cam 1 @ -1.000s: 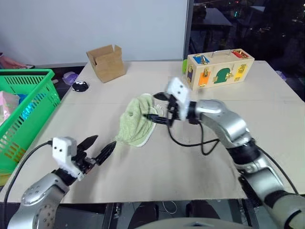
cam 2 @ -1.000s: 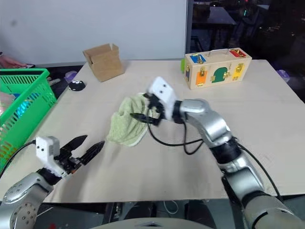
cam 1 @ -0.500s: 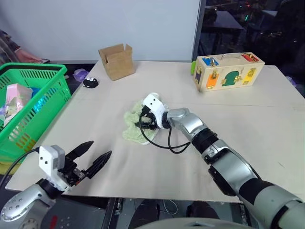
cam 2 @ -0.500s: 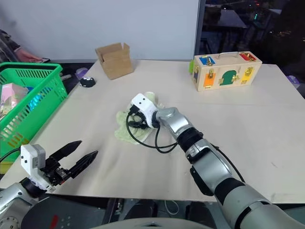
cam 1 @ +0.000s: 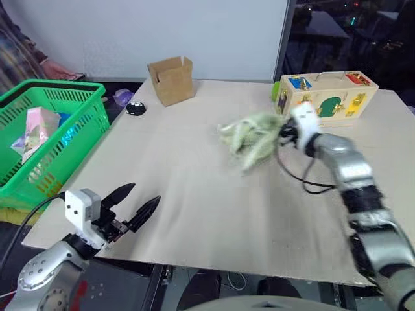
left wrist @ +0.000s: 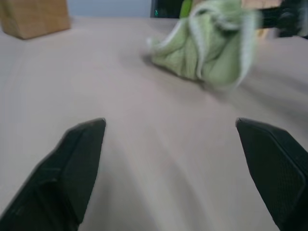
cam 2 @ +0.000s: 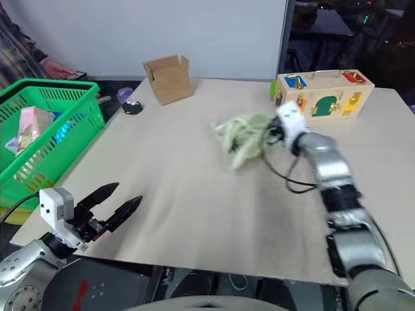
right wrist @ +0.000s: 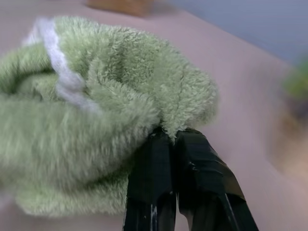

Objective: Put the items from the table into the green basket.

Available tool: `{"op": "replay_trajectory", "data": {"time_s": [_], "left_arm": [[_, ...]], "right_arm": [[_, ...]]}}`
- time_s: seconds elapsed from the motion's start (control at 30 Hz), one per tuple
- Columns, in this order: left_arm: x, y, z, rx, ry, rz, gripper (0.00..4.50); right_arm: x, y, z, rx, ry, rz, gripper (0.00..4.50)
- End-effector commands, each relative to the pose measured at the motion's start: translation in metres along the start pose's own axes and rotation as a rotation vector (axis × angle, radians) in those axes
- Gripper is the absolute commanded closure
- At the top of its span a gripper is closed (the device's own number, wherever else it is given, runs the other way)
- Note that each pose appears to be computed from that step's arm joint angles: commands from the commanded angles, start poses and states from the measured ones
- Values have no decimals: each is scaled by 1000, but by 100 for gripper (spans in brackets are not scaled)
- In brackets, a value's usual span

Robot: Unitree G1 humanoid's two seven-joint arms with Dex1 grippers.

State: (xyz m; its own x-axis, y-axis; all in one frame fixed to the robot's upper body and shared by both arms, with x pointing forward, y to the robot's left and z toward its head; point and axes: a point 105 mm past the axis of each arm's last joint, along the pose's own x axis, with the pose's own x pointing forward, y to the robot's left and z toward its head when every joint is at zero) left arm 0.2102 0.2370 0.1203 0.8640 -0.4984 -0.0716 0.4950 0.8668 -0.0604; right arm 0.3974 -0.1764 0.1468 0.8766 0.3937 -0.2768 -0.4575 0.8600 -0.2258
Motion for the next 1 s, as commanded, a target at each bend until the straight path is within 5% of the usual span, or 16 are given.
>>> {"op": "replay_trajectory", "data": {"time_s": [0.03, 0.13, 0.3, 0.6, 0.63, 0.8, 1.0], "left_arm": [[18, -9, 17, 36, -42, -89, 0], [32, -12, 24, 37, -55, -128, 0], [49, -18, 28, 47, -55, -175, 0], [57, -26, 26, 55, 9, -188, 0], [57, -26, 25, 50, 16, -188, 0], [47, -31, 13, 48, 69, -191, 0], [36, -29, 9, 41, 78, -161, 0]], "right_arm": [[-86, -80, 30, -27, -49, -310, 445], [-126, -117, 10, -20, 41, -524, 445], [-129, -122, -42, -30, 204, -556, 445], [-121, -53, -45, -45, 132, -143, 20], [-123, -45, -42, -52, 114, -106, 4], [-146, 5, -22, -102, -43, 145, 4], [-162, 22, -34, -88, -34, 182, 4]]}}
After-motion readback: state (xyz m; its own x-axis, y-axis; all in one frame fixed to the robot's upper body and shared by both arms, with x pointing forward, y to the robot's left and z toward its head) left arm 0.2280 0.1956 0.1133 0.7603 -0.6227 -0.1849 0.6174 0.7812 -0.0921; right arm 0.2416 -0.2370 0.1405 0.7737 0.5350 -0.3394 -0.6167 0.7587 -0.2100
